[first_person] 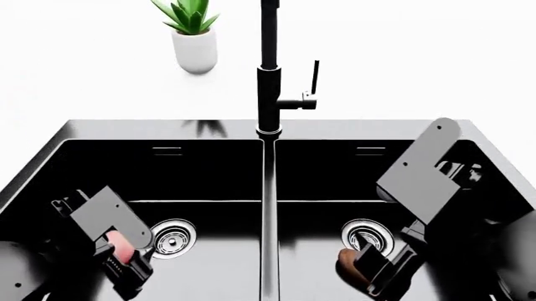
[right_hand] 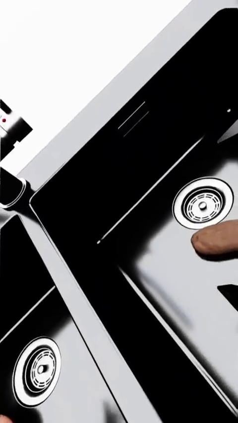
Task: Pick the vegetables from the sink and place them on the cutting board.
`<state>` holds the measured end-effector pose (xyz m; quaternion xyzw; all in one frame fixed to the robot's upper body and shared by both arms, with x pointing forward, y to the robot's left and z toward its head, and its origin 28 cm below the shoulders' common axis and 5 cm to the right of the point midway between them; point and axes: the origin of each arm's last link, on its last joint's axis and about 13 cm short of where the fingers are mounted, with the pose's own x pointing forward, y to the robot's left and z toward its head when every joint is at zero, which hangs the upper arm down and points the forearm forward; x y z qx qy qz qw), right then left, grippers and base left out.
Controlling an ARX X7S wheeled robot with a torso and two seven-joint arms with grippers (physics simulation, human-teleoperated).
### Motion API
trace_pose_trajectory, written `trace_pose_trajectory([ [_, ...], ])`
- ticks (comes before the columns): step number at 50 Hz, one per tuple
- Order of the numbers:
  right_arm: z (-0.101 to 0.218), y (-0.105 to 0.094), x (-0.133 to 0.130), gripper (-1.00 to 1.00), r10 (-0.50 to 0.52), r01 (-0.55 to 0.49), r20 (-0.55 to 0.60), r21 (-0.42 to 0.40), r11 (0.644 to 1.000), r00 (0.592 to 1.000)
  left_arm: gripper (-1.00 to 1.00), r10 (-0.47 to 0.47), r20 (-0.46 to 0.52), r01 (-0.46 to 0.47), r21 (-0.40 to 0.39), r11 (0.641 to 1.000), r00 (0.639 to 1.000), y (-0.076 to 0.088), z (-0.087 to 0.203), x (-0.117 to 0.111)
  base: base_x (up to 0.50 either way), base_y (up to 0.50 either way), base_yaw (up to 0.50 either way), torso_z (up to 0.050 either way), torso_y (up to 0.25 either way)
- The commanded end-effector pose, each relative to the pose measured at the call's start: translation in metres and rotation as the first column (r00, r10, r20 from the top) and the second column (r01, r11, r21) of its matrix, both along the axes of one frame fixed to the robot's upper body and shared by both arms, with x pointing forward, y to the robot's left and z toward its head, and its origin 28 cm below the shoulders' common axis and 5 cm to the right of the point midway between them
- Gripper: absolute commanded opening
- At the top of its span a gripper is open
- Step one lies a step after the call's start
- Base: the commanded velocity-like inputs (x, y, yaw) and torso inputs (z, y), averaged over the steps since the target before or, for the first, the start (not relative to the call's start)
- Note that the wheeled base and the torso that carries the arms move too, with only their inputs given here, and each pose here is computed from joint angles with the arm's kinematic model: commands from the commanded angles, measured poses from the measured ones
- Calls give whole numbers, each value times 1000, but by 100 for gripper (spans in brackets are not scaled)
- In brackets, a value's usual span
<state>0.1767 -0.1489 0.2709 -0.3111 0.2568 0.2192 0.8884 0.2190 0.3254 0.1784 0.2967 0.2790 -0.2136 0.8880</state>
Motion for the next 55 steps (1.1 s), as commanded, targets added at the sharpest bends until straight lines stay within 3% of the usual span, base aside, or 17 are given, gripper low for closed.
trace_pose_trajectory([
  [1,-7,3,4,100,18,-18,-25,-7,1000,1000,100,53,-73,-50,43,998,996,11,-28,10,0,0,0,0,0],
  [22,-11,5,8,100,30,-31,-33,-9,999,999,100,144,-60,-138,96,986,988,22,-38,28,0,0,0,0,0],
  [31,-13,5,10,100,29,-29,-35,-6,1000,999,100,144,-63,-138,94,986,988,18,-48,44,0,0,0,0,0],
  [55,-19,7,15,100,37,-37,-46,-5,999,998,100,230,-108,-206,198,958,967,30,-68,55,0,0,0,0,0],
])
